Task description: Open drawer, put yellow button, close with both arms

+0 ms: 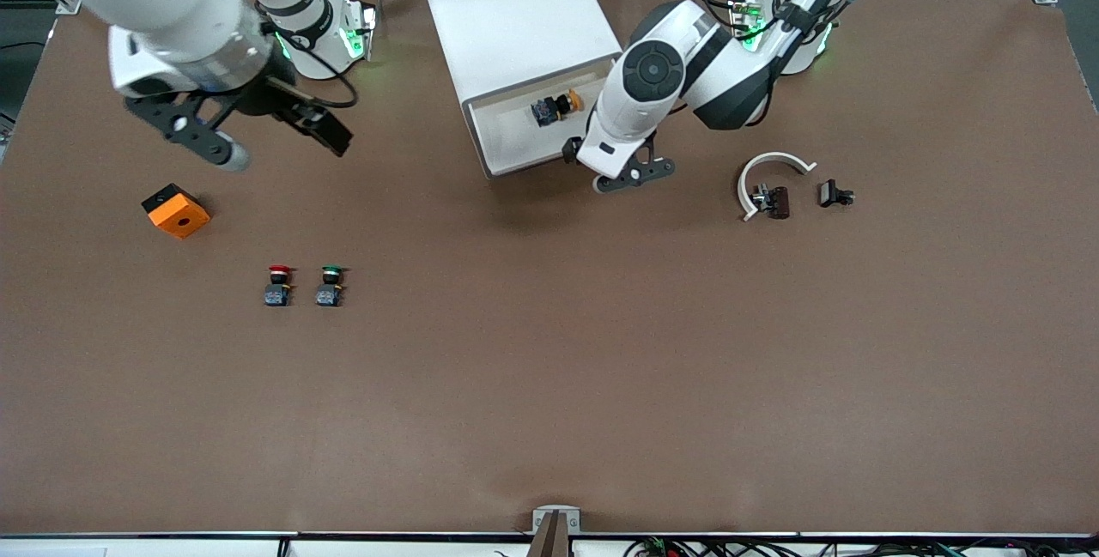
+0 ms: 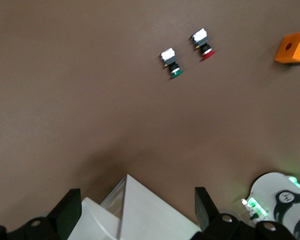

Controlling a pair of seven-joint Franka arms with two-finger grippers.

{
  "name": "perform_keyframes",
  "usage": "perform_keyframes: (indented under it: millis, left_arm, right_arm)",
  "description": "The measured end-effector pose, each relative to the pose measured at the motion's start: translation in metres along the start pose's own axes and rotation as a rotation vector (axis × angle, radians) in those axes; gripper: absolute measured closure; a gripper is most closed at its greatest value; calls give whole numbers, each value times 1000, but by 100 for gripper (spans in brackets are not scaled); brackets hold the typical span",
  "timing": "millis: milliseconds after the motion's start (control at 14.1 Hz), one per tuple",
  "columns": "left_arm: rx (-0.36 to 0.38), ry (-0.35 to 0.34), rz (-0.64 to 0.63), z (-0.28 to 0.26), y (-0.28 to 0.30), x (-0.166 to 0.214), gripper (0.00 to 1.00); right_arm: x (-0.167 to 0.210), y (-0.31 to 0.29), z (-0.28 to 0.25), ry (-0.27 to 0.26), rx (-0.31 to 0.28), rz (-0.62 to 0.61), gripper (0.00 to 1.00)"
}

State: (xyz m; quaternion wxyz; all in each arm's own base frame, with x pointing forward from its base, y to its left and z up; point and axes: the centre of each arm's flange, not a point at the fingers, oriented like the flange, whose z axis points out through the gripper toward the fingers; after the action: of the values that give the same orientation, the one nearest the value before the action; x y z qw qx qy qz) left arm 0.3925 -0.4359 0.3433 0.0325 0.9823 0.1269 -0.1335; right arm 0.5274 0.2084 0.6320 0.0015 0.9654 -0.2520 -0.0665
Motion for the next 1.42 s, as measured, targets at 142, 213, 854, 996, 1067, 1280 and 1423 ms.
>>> perform_keyframes:
  millis: [142,213,854,996,1067,1280,1423]
  left_arm:
    - [15,-13,32,10,7,-22,0]
    - [20,-18,47,13,10,-32,0]
    - [41,-46,68,27,20,-72,0]
    - [36,-51,26,26,20,-70,0]
    - [29,-49,-7,23,18,-64,0]
    - [-21,-38,-119,-4,0,-9,0]
    - [-46,-16,-198,-33,-27,44,0]
  right_arm:
    - [22,26,4,-13,1,-50,0]
    - [31,37,6,-19,1,-67,0]
    - [94,118,21,39,-25,-272,0]
    - [105,135,20,43,-23,-298,0]
    - [110,144,19,45,-21,-312,0]
    - [125,170,16,48,-15,-341,0]
    - [132,184,15,51,-12,-360,0]
